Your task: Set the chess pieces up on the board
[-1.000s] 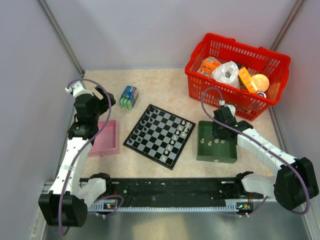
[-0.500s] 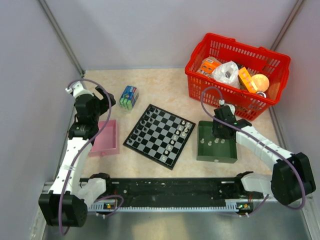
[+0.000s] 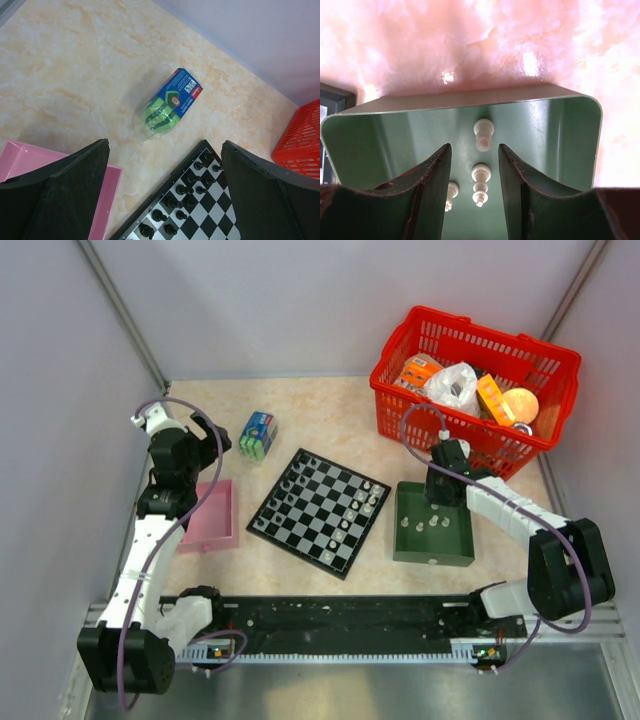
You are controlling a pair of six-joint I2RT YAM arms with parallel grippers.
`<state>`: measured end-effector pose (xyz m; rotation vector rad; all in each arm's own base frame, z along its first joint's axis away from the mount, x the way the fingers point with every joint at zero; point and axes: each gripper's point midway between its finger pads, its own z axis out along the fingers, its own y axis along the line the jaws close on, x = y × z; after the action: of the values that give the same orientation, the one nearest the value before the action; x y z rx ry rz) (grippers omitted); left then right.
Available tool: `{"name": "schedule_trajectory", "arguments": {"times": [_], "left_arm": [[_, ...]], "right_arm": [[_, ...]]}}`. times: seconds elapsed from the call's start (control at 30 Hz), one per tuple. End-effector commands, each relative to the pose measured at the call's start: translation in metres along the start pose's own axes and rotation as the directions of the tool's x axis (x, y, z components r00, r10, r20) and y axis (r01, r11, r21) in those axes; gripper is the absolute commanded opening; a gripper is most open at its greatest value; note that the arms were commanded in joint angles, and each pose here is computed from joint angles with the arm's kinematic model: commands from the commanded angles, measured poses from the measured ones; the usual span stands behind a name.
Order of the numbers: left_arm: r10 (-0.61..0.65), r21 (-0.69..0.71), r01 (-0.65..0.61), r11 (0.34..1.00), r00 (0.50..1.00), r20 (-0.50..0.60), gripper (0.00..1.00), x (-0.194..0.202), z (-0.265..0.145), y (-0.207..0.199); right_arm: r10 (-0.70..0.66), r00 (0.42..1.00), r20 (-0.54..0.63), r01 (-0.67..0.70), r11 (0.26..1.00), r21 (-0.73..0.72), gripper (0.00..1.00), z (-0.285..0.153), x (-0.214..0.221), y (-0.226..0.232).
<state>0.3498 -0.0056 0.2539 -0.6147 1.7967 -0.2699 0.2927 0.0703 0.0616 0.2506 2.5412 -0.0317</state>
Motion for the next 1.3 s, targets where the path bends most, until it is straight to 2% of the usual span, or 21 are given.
{"name": "schedule_trajectory", "arguments": {"times": [0.0, 0.83, 1.27], "left_arm": [[-0.015, 0.02, 0.013, 1.0, 0.998, 0.062, 0.99, -0.0165, -0.0001, -0.0056], [-0.016, 0.022, 0.015, 1.0, 0.998, 0.061, 0.99, -0.0163, -0.0002, -0.0059], [-0.017, 0.026, 0.015, 1.0, 0.998, 0.053, 0.99, -0.0149, 0.0017, -0.007]], "right_arm": [[-0.002, 0.999, 0.05, 0.003, 1.0, -0.024, 0.41, 0.0027, -0.0239, 0.0065], [-0.052, 0.999, 0.015, 0.052, 0.999, -0.017, 0.29, 0.0107, -0.017, 0.0037], [-0.061, 0.998, 0.023, 0.062, 0.998, -0.031, 0.14, 0.0043, -0.0228, 0.0062]]}}
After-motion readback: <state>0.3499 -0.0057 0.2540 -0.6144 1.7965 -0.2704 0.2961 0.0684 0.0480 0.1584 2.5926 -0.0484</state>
